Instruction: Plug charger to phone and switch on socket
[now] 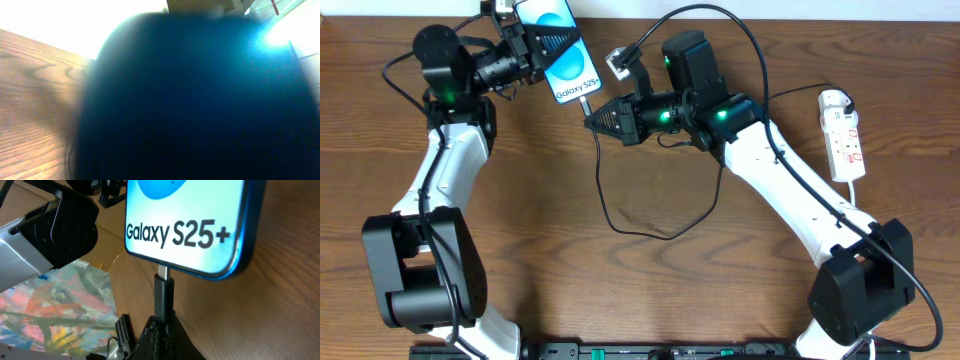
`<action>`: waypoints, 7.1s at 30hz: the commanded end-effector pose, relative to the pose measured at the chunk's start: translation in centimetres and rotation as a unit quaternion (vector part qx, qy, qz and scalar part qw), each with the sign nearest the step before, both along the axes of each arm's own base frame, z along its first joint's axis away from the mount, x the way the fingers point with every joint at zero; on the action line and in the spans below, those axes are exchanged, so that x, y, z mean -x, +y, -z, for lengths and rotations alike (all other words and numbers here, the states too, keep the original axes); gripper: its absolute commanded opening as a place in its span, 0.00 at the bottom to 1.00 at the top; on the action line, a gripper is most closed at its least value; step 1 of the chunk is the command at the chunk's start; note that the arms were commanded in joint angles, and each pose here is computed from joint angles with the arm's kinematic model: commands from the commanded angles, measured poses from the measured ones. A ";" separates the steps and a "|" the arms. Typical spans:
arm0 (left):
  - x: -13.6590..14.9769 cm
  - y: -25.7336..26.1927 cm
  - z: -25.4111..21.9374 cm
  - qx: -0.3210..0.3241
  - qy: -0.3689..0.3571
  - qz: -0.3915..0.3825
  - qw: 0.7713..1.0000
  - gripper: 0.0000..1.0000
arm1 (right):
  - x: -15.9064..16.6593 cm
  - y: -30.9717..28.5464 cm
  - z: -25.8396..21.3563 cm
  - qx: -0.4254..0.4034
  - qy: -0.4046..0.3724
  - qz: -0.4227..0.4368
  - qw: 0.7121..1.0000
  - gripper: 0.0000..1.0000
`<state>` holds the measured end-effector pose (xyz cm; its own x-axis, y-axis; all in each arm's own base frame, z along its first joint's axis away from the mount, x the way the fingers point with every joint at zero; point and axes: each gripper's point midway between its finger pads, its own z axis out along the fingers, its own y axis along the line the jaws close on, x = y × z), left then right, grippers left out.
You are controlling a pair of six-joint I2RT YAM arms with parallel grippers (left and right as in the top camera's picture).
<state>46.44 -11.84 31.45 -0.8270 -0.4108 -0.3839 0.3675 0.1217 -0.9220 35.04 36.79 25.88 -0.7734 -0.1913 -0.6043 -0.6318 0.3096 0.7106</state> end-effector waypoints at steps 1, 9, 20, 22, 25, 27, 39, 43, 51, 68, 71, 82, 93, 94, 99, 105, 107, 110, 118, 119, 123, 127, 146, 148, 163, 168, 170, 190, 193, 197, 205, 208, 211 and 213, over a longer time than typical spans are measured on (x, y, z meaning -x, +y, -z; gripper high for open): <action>0.5 -0.6 -0.8 -0.007 -0.024 0.012 1.000 0.07 | -0.2 -0.1 -0.7 -0.003 -0.010 0.004 1.000 0.01; 0.8 -0.8 -0.8 -0.010 -0.026 0.024 0.999 0.07 | -0.4 -0.1 -0.7 -0.002 -0.012 0.007 1.000 0.01; 1.0 -0.8 -0.8 -0.013 -0.033 0.027 0.999 0.07 | -0.5 -0.2 -0.7 -0.003 -0.013 0.008 1.000 0.01; 1.0 -0.9 -0.7 -0.013 -0.033 0.030 0.999 0.07 | -0.6 -0.1 -0.9 -0.006 -0.018 0.008 1.000 0.01; 1.1 -0.9 -0.7 -0.015 -0.034 0.032 0.999 0.07 | -0.8 0.0 -1.3 -0.013 -0.024 0.010 1.000 0.01; 1.3 -1.0 -0.7 -0.015 -0.034 0.038 0.999 0.08 | -0.9 0.1 -1.4 -0.016 -0.026 0.011 0.999 0.01; 2.0 -2.1 -0.6 -0.017 -0.034 0.062 0.997 0.07 | -1.4 0.1 -1.7 -0.017 -0.036 0.022 0.999 0.01; 2.1 -2.4 -0.6 -0.017 -0.034 0.064 0.997 0.07 | -1.4 0.1 -1.8 -0.019 -0.038 0.022 0.999 0.01; 1.8 -1.6 -0.6 -0.017 -0.034 0.055 0.998 0.08 | -0.7 -0.2 -0.5 0.004 -0.026 0.012 1.000 0.08; 1.5 -1.2 0.7 -0.021 -0.010 0.051 0.998 0.07 | -1.7 -3.9 0.4 0.009 0.006 0.013 1.000 0.44; 1.5 -1.3 2.7 -0.031 0.025 0.052 0.998 0.07 | -3.3 -6.1 0.4 0.007 0.014 0.037 0.999 0.45; 2.1 -1.4 12.5 -0.156 0.137 -0.009 0.978 0.08 | -6.3 -12.0 3.0 0.064 0.042 0.122 0.990 0.49; 2.6 -3.4 18.9 -0.199 0.165 0.029 0.966 0.08 | -5.8 -13.0 5.9 0.144 0.055 0.152 0.976 0.48; 2.5 -3.4 19.9 -0.200 0.173 0.029 0.964 0.07 | -5.8 -13.1 6.2 0.153 0.057 0.157 0.974 0.48; 2.1 -3.2 23.6 -0.207 0.203 0.029 0.957 0.08 | -5.5 -13.4 7.2 0.184 0.062 0.168 0.967 0.49; 2.1 -2.9 26.5 -0.219 0.231 0.023 0.948 0.07 | -5.3 -13.1 7.6 0.202 0.050 0.167 0.964 0.49; 2.0 -2.6 27.1 -0.229 0.238 0.014 0.944 0.07 | -5.2 -13.0 7.6 0.205 0.048 0.167 0.963 0.50; 2.0 -2.0 28.0 -0.248 0.251 0.000 0.936 0.07 | -5.1 -12.9 7.7 0.205 0.048 0.165 0.964 0.50; 2.9 -0.1 30.5 -0.307 0.301 -0.037 0.902 0.07 | -5.0 -12.7 7.7 0.207 0.047 0.164 0.963 0.51; 3.0 0.0 30.6 -0.309 0.303 -0.038 0.901 0.07 | -5.0 -12.6 7.7 0.207 0.047 0.163 0.963 0.51; 3.0 0.0 30.6 -0.311 0.304 -0.039 0.900 0.07 | -5.0 -12.6 7.7 0.207 0.046 0.163 0.964 0.51; 3.4 0.0 30.8 -0.311 0.314 -0.036 0.896 0.12 | -4.9 -12.5 7.7 0.208 0.047 0.162 0.964 0.51; 4.8 1.9 32.6 -0.364 0.355 -0.059 0.859 0.69 | -5.0 -12.7 7.9 0.214 0.041 0.163 0.962 0.50; 5.0 2.4 32.9 -0.374 0.360 -0.065 0.852 0.70 | -5.0 -12.7 7.8 0.214 0.041 0.163 0.962 0.50; 6.6 6.1 33.5 -0.462 0.391 -0.115 0.788 0.72 | -4.9 -12.7 7.9 0.215 0.042 0.163 0.962 0.52; 6.7 6.8 33.0 -0.476 0.389 -0.126 0.779 0.71 | -4.8 -12.8 8.0 0.218 0.043 0.160 0.962 0.52; 6.8 6.8 32.7 -0.476 0.389 -0.126 0.779 0.72 | -4.7 -12.8 8.1 0.219 0.046 0.159 0.962 0.52; 6.2 8.2 16.8 -0.439 0.251 -0.223 0.834 0.71 | -5.1 -14.3 8.2 0.224 0.053 0.171 0.958 0.49; 7.1 8.2 14.7 -0.435 0.236 -0.231 0.838 0.98 | -5.6 -16.3 7.8 0.224 0.061 0.192 0.953 0.48; 7.5 8.1 13.0 -0.430 0.218 -0.240 0.842 0.98 | -6.1 -20.7 7.0 0.230 0.075 0.233 0.942 0.49; 7.5 8.1 13.0 -0.431 0.219 -0.240 0.842 0.98 | -7.6 -32.5 7.2 0.246 0.111 0.354 0.895 0.45; 7.5 8.1 13.0 -0.431 0.219 -0.240 0.842 0.98 | -8.5 -37.0 7.2 0.249 0.104 0.402 0.875 0.44; 7.5 8.1 13.0 -0.430 0.219 -0.239 0.842 0.98 | -9.2 -41.1 7.6 0.262 0.098 0.449 0.849 0.40; 7.5 8.1 13.0 -0.430 0.219 -0.239 0.842 0.98 | -9.5 -43.1 7.9 0.266 0.098 0.469 0.836 0.38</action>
